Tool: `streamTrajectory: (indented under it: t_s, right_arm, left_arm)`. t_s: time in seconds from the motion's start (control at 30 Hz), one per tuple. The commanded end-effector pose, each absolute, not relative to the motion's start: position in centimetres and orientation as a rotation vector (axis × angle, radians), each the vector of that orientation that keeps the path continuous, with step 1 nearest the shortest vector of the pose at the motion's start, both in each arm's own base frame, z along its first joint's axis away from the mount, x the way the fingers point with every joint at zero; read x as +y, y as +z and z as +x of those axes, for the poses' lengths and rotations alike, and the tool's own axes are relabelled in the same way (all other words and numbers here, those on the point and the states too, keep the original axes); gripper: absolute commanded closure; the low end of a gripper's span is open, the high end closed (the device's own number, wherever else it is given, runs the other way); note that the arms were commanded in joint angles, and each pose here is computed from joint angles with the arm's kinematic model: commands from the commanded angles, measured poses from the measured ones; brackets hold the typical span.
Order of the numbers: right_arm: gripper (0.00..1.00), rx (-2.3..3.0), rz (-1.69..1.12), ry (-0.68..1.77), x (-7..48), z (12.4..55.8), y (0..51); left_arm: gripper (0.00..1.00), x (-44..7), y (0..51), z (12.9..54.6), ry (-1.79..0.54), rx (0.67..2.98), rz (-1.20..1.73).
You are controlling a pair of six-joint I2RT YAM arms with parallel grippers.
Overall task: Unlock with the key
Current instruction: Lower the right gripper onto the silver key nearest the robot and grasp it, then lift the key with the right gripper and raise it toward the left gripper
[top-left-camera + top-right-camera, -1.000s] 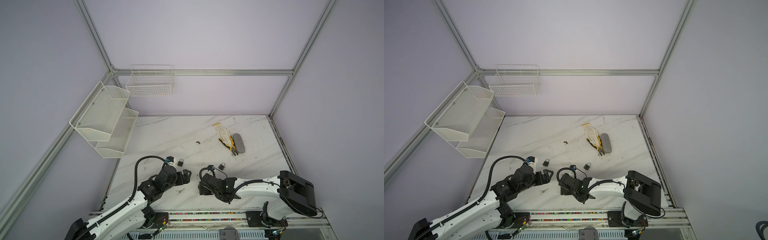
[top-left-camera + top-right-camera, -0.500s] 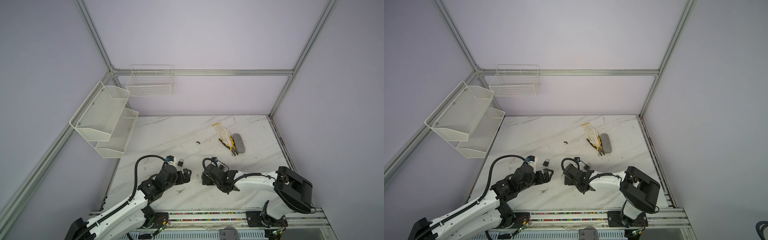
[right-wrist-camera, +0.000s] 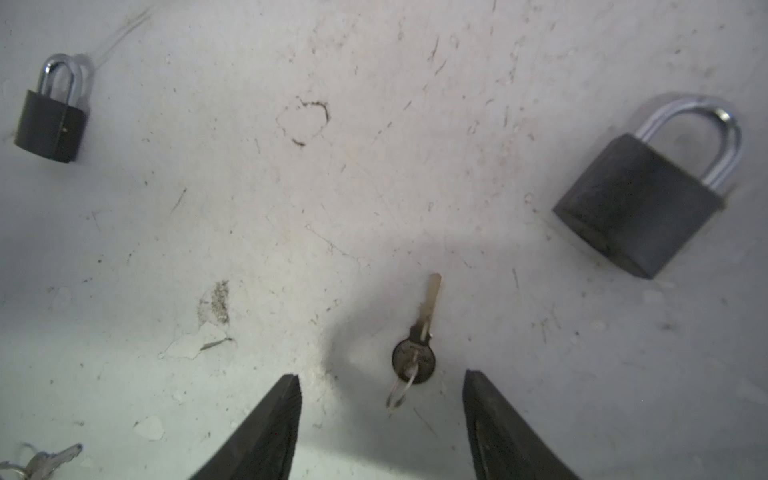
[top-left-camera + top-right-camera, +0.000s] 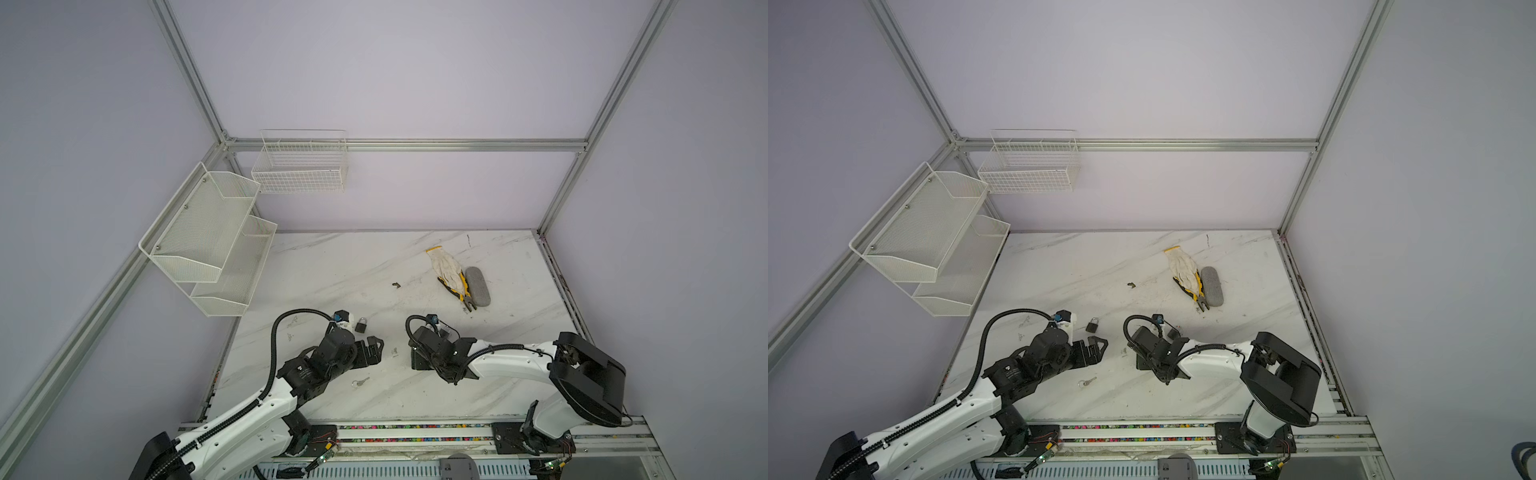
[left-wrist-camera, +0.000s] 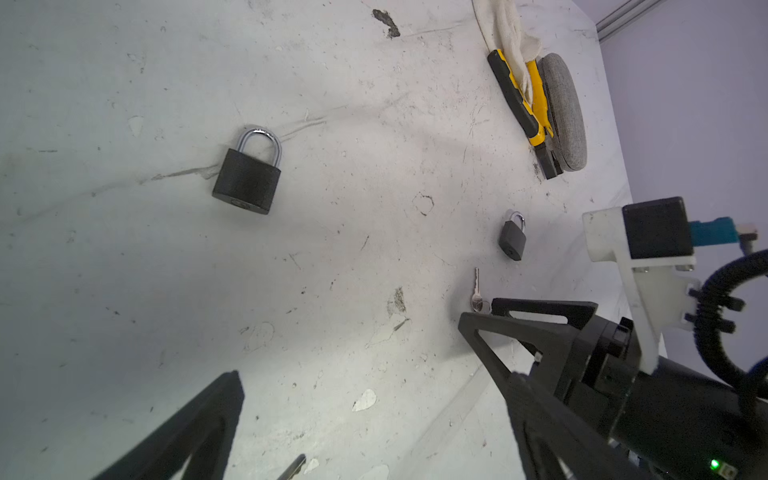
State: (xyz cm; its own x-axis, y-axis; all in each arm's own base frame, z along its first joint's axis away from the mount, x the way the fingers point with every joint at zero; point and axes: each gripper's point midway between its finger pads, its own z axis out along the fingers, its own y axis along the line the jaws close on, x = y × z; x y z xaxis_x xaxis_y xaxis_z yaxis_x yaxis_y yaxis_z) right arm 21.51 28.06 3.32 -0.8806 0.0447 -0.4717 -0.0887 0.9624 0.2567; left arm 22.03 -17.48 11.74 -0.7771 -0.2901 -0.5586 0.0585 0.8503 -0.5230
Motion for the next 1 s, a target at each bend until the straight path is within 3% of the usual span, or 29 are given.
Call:
streamTrajectory:
  t_s: [0.0, 0.33, 0.97]
  right_arm:
    - [0.42, 2.613, 0.000, 0.312, 27.5, 22.1, 3.4]
    - [0.63, 2.616, -0.008, 0.288, 27.3, 22.2, 2.9]
    - [0.83, 2.599, -0.027, 0.230, 25.8, 22.4, 2.6]
  left_arm:
    - [0.00, -19.4, 17.2, 23.5, -0.805, 2.242, -0.122]
    - [0.00, -19.7, 17.0, 23.5, -0.827, 2.245, -0.131]
    - [0.00, -20.3, 16.9, 23.6, -0.855, 2.256, -0.139]
